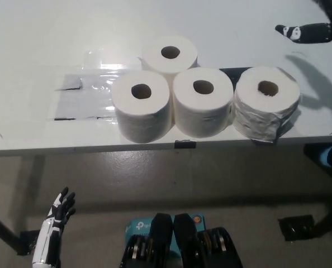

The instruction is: A few rolls of toilet paper are kept infront of the robot and the robot uses its right hand to lift one of the rolls and and places it on top of the other rolls to stack it.

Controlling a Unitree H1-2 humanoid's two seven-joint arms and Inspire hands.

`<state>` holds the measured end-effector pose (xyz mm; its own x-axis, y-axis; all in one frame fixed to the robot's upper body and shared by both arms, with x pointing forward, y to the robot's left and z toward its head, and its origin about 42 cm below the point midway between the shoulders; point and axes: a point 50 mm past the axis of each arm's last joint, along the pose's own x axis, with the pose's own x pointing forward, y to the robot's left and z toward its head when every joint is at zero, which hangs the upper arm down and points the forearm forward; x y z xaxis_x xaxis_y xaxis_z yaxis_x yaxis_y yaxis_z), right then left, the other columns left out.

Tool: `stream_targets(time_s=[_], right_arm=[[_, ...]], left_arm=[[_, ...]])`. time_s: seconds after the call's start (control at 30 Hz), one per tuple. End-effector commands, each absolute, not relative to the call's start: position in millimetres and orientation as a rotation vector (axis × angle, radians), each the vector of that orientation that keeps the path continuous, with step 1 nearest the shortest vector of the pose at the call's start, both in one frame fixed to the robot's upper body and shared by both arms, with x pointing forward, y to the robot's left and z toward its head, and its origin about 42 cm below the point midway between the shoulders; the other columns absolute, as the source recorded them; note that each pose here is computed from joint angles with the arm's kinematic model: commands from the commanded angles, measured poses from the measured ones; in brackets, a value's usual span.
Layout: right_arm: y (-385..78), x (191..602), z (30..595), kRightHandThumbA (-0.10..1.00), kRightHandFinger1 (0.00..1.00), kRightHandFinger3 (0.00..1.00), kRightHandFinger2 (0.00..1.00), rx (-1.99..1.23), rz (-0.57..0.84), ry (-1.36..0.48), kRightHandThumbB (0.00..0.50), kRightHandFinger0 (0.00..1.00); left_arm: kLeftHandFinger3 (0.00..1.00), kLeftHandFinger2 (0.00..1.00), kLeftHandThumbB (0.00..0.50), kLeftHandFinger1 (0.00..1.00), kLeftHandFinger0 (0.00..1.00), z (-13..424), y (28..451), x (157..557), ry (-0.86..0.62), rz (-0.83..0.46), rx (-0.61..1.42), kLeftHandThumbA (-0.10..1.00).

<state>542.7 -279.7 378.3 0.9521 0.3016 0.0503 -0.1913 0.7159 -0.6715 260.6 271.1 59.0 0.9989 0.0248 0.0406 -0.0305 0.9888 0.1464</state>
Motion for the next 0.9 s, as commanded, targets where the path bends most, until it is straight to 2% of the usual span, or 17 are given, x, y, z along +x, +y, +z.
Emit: stream_targets(time_s=[0.0,0.1,0.23,0.3,0.4,0.47,0.6,0.7,0.87], right_arm=[[-282,573,461,0.62,1.00,1.00,1.00,-0.854,0.489,0.104,0.332,1.00],[-279,577,464,0.60,1.00,1.00,1.00,-0.878,0.521,0.143,0.342,1.00],[-272,581,471,0.74,1.00,1.00,1.00,-0.926,0.562,0.200,0.388,1.00],[-268,581,473,0.80,1.00,1.00,1.00,-0.985,0.579,0.219,0.370,1.00],[-261,582,475,0.85,1.00,1.00,1.00,-1.046,0.600,0.238,0.439,1.00],[-255,581,475,0.88,1.00,1.00,1.00,-1.072,0.636,0.247,0.431,1.00],[-245,582,474,0.95,1.00,1.00,1.00,-1.123,0.665,0.284,0.457,1.00],[-240,584,473,0.93,1.00,1.00,1.00,-1.115,0.678,0.301,0.440,1.00],[-237,587,466,0.96,1.00,1.00,1.00,-1.151,0.669,0.323,0.463,1.00]], left_arm=[[1.00,1.00,0.173,1.00,1.00,73,279,269,-0.131,-0.001,0.216,1.00],[1.00,1.00,0.172,1.00,1.00,72,279,268,-0.130,-0.002,0.216,1.00],[1.00,1.00,0.177,1.00,1.00,72,279,270,-0.128,-0.006,0.222,1.00],[1.00,1.00,0.176,1.00,1.00,72,279,270,-0.129,-0.007,0.220,1.00],[1.00,1.00,0.175,1.00,1.00,70,280,268,-0.126,-0.007,0.222,1.00],[1.00,1.00,0.174,1.00,1.00,68,280,266,-0.128,-0.008,0.225,1.00],[1.00,1.00,0.182,1.00,1.00,68,281,266,-0.126,-0.017,0.234,1.00],[1.00,1.00,0.189,1.00,1.00,69,281,267,-0.127,-0.027,0.233,1.00],[1.00,1.00,0.194,1.00,1.00,70,283,267,-0.128,-0.030,0.235,1.00]])
